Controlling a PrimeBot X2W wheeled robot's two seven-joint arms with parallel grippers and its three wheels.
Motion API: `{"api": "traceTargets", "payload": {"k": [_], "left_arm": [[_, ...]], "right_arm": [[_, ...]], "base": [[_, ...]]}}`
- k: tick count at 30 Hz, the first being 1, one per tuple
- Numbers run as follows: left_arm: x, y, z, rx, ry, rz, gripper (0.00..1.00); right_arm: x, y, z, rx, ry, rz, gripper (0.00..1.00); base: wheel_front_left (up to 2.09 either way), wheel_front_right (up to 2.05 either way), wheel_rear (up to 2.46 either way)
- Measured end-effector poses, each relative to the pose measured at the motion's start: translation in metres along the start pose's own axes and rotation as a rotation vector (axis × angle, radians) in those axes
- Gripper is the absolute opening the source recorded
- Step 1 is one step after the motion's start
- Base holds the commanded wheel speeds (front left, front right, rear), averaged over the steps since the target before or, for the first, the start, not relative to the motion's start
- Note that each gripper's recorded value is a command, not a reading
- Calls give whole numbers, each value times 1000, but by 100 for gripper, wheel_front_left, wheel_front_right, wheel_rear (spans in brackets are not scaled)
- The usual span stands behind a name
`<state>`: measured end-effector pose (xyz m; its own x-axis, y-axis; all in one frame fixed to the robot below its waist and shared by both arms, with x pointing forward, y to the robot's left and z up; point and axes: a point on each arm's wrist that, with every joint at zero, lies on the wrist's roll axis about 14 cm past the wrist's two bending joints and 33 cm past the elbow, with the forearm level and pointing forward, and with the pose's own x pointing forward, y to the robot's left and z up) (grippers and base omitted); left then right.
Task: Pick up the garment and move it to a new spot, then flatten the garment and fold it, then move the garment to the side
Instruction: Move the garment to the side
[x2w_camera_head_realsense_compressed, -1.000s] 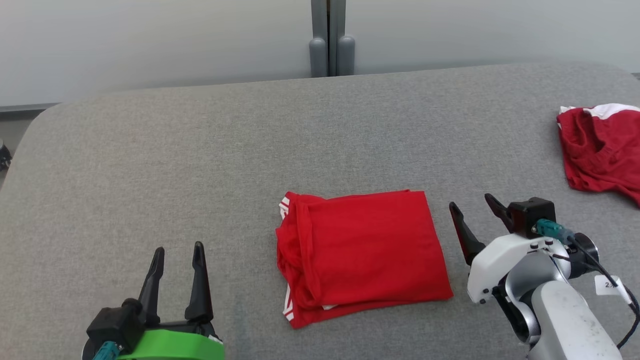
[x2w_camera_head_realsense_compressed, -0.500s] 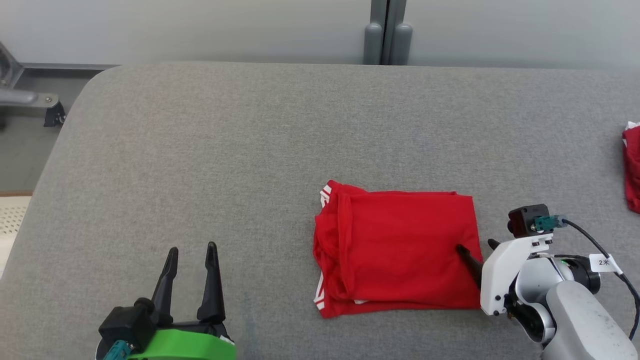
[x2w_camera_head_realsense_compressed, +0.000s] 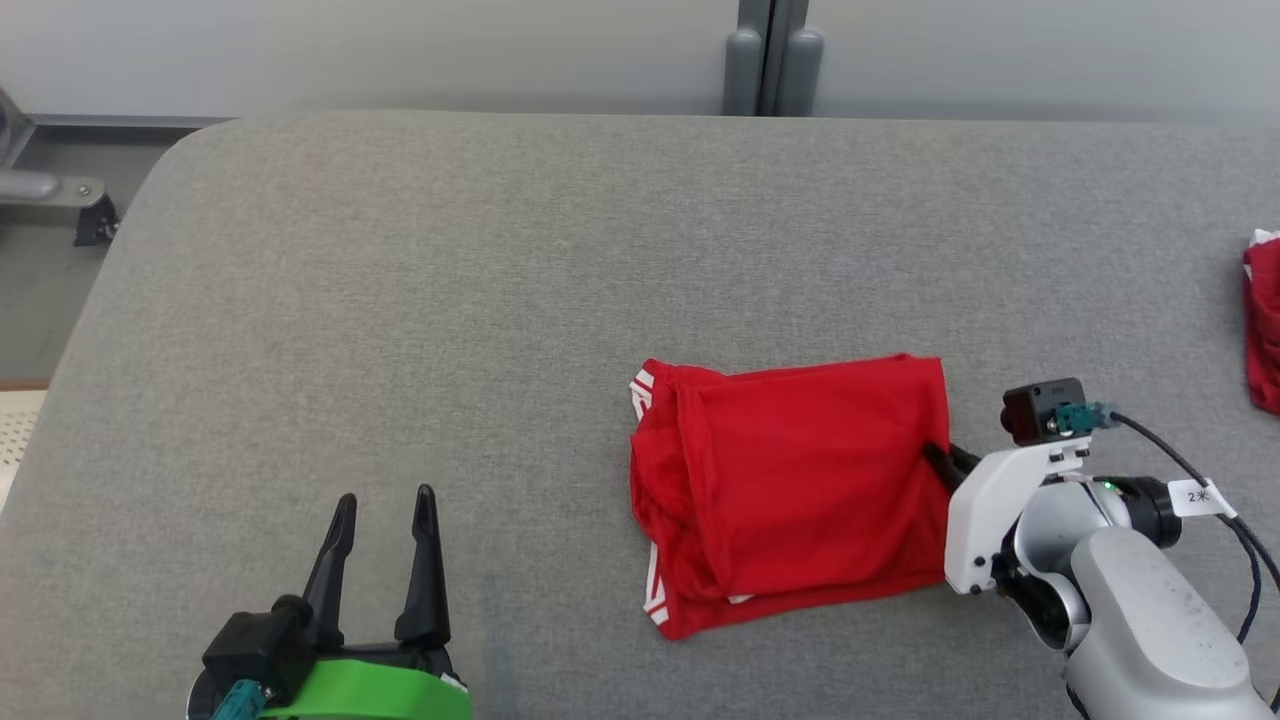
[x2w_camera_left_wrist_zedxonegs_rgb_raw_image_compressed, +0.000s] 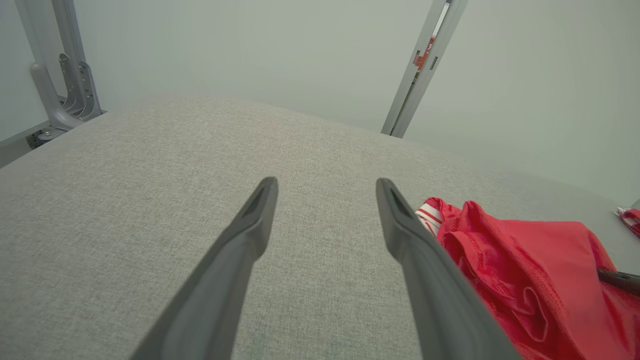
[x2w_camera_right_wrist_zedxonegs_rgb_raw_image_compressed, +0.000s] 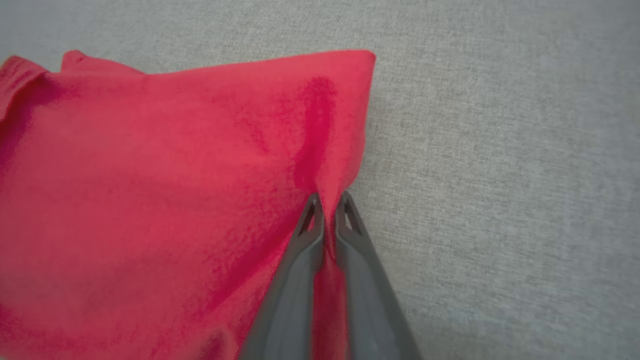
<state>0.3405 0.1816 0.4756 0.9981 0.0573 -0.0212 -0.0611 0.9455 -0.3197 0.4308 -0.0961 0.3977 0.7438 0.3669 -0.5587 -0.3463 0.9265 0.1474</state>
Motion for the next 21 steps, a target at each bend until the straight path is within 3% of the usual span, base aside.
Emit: {"api": "traceTargets", "payload": {"k": [7,16,21], "left_arm": [[19,-29,-8,2,19,-101,100],[52,-90,-26,20,53,-303,100],[66,-128,-44,23,91,-428,100]], "right_arm": [[-24,-56,24,-15,-117,-139,0],[-93,-151,32,5,-209,-403,0],[-121,-176,22,62,-251,-500,0]], "base": [[0,0,0],[0,0,0],[0,0,0]]}}
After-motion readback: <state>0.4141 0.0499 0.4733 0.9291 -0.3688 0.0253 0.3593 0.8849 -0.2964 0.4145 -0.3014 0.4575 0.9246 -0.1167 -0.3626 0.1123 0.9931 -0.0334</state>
